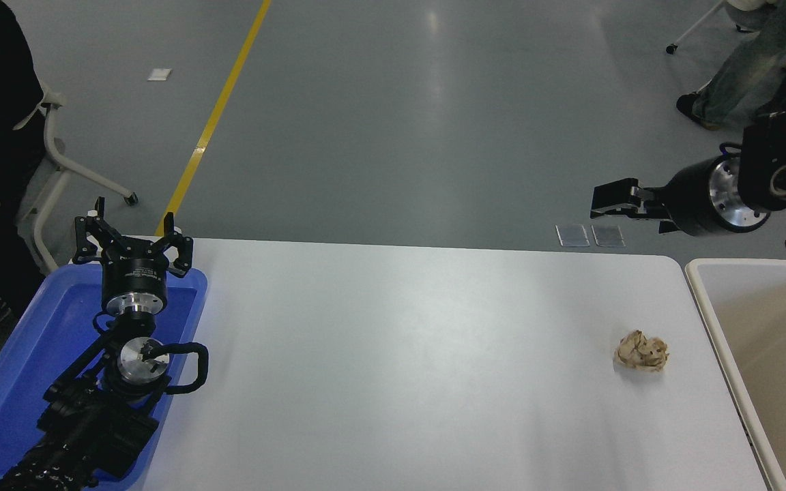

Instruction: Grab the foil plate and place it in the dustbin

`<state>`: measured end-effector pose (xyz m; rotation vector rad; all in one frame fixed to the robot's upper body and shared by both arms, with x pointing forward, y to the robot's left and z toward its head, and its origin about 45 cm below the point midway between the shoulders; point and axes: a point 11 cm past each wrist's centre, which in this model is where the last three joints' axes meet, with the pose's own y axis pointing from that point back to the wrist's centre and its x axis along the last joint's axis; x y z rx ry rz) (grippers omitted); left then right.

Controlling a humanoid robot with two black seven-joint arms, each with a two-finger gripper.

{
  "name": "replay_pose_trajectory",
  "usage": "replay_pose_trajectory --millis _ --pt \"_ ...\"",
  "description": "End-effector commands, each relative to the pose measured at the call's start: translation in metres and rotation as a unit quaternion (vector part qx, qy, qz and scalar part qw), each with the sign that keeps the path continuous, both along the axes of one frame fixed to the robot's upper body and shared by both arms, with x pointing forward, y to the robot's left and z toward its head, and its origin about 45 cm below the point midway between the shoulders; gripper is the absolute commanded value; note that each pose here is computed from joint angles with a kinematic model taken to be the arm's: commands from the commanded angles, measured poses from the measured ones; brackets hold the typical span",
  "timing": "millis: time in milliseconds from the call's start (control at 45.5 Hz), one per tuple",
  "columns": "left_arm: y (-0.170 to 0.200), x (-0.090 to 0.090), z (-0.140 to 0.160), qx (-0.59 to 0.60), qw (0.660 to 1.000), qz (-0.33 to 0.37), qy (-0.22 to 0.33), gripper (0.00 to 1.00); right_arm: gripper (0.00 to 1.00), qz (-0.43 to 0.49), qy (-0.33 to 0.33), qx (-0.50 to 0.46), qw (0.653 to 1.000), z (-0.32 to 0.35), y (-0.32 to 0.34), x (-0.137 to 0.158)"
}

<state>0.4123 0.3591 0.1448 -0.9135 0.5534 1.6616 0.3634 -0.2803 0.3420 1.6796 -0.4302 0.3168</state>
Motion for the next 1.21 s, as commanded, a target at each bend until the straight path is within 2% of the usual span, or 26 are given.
replay_pose_trajectory --millis 0,264,527,813,1187 --pt "0.001 0.0 0.0 0.0 1.0 0.001 0.0 0.99 1.0 0.049 0.05 -0.013 0.997 0.009 0.024 -0.02" --pt "0.0 0.0 0.0 0.0 1.0 0.0 0.0 0.99 1.0 0.091 0.092 -0.037 0.991 0.012 0.047 -0.036" --pt "0.001 0.0 0.0 0.0 1.0 0.001 0.0 0.99 1.0 0.092 0.113 -0.054 0.988 0.018 0.06 -0.042" --pt "0.0 0.0 0.0 -0.001 1.0 0.0 0.0 0.99 1.0 0.065 0.117 -0.095 0.986 0.021 0.037 -0.042" --pt "0.001 0.0 0.0 0.0 1.0 0.001 0.0 0.99 1.0 0.048 0.115 -0.081 0.989 0.024 0.037 -0.042"
